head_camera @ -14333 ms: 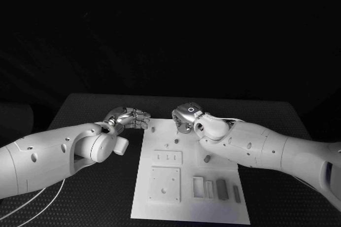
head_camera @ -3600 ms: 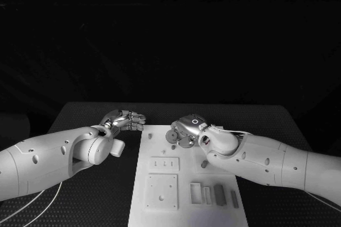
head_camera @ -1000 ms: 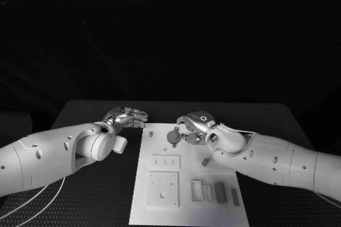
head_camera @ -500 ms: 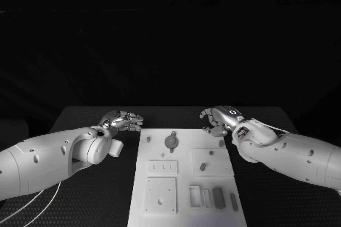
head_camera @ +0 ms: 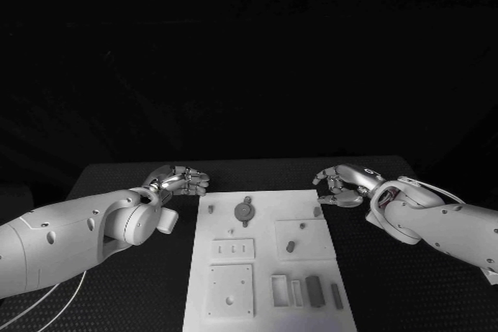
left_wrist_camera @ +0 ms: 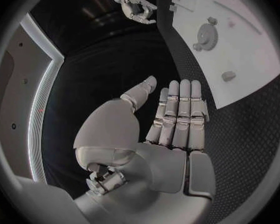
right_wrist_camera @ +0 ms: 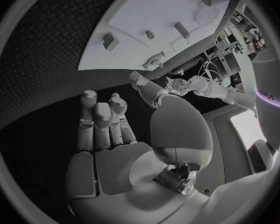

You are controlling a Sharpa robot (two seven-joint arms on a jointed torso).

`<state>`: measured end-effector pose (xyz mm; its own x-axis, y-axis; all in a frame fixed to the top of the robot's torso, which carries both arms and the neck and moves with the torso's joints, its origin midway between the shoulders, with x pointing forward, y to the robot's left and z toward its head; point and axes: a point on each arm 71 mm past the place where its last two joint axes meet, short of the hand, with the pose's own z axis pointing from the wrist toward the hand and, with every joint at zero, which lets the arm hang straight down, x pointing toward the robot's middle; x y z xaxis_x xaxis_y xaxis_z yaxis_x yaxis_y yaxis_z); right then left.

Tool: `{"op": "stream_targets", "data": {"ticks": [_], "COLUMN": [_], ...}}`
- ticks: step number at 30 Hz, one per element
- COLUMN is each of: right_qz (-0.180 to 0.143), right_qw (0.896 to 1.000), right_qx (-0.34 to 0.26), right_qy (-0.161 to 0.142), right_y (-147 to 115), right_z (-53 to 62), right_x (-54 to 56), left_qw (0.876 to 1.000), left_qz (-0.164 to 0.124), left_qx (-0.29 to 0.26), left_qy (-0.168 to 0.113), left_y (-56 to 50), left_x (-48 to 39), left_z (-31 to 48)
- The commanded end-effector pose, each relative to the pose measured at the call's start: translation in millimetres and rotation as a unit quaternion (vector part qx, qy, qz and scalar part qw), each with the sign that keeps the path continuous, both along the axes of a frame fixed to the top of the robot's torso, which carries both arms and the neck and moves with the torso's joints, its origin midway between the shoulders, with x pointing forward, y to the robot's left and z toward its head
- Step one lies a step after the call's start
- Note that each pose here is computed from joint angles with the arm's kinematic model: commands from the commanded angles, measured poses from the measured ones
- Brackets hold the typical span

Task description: Assemble the parts on the task board

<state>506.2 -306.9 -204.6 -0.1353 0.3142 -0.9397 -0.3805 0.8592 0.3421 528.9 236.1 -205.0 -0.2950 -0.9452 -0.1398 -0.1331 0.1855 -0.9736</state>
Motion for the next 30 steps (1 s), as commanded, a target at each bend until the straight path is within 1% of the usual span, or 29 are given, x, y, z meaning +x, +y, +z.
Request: {"op": "stream_targets", "data": {"ticks": [1,5,7,10,15,25,28,30], "right_qz": [0.021,0.02,0.011,0.001,-0.002,-0.017,-0.014,-0.014], "right_qw": [0.999,0.999,0.999,0.999,0.998,0.998,0.997,0.997], "right_qx": [0.013,0.013,0.014,0.011,0.009,0.005,-0.003,-0.006], "right_qy": [0.034,0.044,0.044,0.047,0.058,0.067,0.076,0.076], "right_y": [-2,-6,-9,-11,-9,-6,-7,-9], "right_z": [-10.3,-18.3,-23.2,-30.6,-41.8,-55.8,-59.3,-59.9], "right_x": [-5.8,-9.2,-10.1,-10.6,-11.0,-8.6,-8.3,-7.9], "left_qw": [1.0,1.0,1.0,1.0,1.0,1.0,1.0,1.0], "left_qz": [-0.011,-0.013,-0.013,-0.014,-0.013,-0.015,-0.016,-0.015], "left_qx": [-0.003,-0.003,-0.003,-0.004,-0.003,-0.005,-0.005,-0.005], "left_qy": [-0.007,-0.006,-0.005,-0.005,-0.004,-0.002,0.0,0.002], "left_y": [-2.8,-3.3,-3.7,-4.3,-3.8,-4.7,-5.2,-4.7], "left_x": [-0.3,-0.7,-0.9,-1.4,-1.8,-3.2,-3.5,-3.2], "left_z": [1.5,0.7,0.6,0.5,0.0,-0.3,-0.6,-0.8]}}
